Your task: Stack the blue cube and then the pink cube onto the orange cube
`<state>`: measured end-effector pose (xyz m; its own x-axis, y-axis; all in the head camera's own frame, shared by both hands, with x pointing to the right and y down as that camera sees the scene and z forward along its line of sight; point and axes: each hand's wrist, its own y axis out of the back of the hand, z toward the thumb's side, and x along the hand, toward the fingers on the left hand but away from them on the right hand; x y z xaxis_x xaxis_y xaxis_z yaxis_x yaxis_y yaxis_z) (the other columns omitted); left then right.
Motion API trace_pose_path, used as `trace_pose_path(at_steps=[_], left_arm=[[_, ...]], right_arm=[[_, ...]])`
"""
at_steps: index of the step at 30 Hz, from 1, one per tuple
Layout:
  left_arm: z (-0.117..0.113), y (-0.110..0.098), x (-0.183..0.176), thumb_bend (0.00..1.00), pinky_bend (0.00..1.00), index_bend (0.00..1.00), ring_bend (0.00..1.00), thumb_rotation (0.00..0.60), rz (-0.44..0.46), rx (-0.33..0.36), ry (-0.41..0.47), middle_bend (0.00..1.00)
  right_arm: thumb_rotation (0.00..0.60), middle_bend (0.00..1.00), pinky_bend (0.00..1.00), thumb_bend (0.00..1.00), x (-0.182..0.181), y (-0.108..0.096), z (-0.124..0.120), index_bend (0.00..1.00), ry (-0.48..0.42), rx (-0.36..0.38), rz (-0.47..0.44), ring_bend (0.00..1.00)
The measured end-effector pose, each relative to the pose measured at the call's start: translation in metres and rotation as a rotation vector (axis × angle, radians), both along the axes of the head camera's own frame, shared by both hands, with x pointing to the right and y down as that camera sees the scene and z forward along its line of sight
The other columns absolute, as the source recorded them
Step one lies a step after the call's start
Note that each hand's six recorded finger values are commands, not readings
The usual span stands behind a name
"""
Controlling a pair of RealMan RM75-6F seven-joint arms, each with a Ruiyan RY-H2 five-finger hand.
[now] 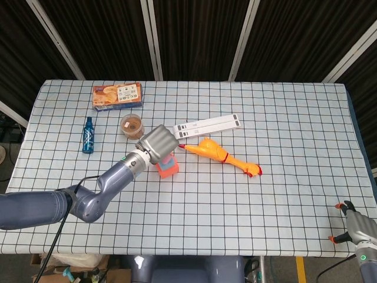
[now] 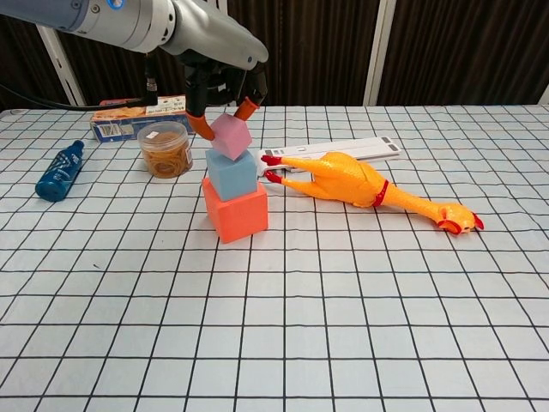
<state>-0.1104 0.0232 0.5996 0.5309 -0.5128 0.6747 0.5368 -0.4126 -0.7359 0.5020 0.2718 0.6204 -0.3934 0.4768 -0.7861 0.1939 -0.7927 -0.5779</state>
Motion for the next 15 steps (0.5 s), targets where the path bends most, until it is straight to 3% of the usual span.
trace_pose_path(at_steps=[15], left_arm=[[-0.0007, 0.0049, 0.0019, 0.34, 0.95, 0.7, 0.77, 0.6, 0.072, 0.034, 0.007, 0.76]], right_arm=[[0.6, 0.08, 0.26, 0.12, 0.0015, -0.0003, -0.0003, 0.21, 0.001, 0.0, 0.007, 0.24]])
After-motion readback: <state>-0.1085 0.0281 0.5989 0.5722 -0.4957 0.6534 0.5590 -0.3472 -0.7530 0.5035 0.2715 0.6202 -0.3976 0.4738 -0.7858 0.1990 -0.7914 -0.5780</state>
